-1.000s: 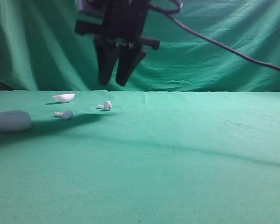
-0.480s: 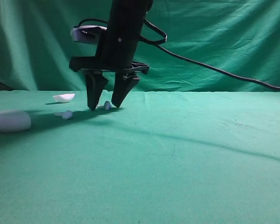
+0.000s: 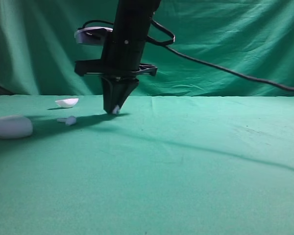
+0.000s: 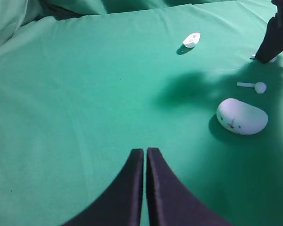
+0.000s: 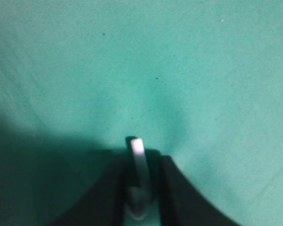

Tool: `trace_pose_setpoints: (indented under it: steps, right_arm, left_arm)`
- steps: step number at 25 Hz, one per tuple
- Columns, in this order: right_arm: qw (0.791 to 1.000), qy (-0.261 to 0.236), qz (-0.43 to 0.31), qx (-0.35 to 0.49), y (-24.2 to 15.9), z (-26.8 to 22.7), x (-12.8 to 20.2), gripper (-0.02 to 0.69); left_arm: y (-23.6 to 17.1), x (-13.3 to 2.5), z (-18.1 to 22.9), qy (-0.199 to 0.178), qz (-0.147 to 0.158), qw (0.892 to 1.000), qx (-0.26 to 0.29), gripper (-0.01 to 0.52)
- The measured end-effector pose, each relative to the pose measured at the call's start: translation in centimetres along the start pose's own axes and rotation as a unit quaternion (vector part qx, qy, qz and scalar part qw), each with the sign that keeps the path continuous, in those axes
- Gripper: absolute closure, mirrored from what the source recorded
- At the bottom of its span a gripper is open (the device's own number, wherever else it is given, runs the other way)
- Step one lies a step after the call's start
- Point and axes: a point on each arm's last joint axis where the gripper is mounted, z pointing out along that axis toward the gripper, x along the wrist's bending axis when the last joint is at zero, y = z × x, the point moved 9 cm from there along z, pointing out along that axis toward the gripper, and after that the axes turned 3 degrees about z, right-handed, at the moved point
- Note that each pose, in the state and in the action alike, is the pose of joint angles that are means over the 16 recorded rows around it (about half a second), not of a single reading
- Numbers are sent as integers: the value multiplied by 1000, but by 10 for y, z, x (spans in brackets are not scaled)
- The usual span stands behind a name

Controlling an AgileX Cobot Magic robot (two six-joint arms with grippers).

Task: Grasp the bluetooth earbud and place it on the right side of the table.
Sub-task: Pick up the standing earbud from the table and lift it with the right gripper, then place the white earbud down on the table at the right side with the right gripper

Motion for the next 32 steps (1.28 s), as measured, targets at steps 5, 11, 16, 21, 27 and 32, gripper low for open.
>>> trace_pose_setpoints:
  steps: [5,11,16,21,27,32]
  right_arm:
    - [1000,-6,2,3,2,-11,-2,538]
    - [1000,-26,11,-14,13,-62,-6,579]
    - [996,-62,39,-49,20,-137,-20,579]
    - [988,-105,89,-74,-1,-214,-48,579]
    - [975,-137,161,-66,-68,-250,-85,579]
    - [967,-137,213,-35,-145,-223,-99,579]
  left_arm:
    - [0,0,0,0,0,1000,0,514]
    - [0,0,0,0,0,1000,0,514]
    - [0,0,0,0,0,1000,0,514]
    - [0,0,0,0,0,1000,0,514]
    - [0,0,0,0,0,1000,0,514]
    - [0,0,0,0,0,1000,0,514]
